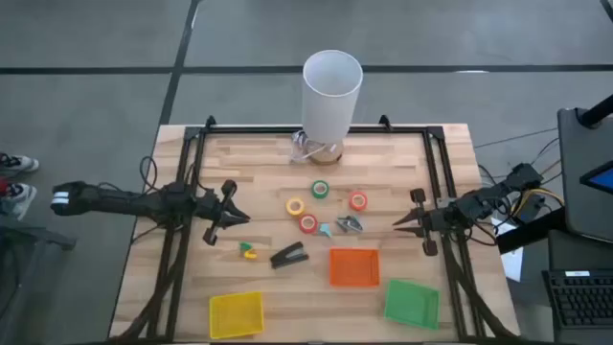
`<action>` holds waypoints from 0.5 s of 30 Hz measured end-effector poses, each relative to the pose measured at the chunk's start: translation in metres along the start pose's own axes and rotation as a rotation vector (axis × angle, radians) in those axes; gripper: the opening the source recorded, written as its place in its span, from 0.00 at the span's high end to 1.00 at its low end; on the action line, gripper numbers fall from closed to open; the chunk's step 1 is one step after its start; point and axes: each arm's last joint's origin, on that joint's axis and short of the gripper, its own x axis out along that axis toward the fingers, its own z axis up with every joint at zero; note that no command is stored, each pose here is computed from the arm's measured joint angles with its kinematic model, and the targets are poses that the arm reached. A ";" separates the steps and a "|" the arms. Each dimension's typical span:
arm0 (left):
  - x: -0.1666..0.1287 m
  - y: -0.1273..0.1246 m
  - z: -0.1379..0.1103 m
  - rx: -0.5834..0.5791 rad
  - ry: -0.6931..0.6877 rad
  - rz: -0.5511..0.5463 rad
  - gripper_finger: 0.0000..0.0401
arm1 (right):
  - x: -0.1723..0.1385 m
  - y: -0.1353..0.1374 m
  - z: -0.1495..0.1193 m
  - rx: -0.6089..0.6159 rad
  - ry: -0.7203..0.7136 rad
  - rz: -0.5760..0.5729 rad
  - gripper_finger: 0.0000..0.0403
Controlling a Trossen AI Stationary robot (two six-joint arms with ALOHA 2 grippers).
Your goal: Pick and place Stapler, Stapler remover, tape
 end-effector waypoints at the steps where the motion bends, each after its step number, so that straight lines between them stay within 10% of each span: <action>1: 0.000 0.000 0.000 0.000 0.000 0.000 0.90 | 0.000 0.000 0.000 -0.003 0.000 0.000 0.87; 15: 0.000 0.000 0.000 0.000 0.000 0.000 0.90 | 0.000 0.000 0.000 -0.003 0.000 0.000 0.87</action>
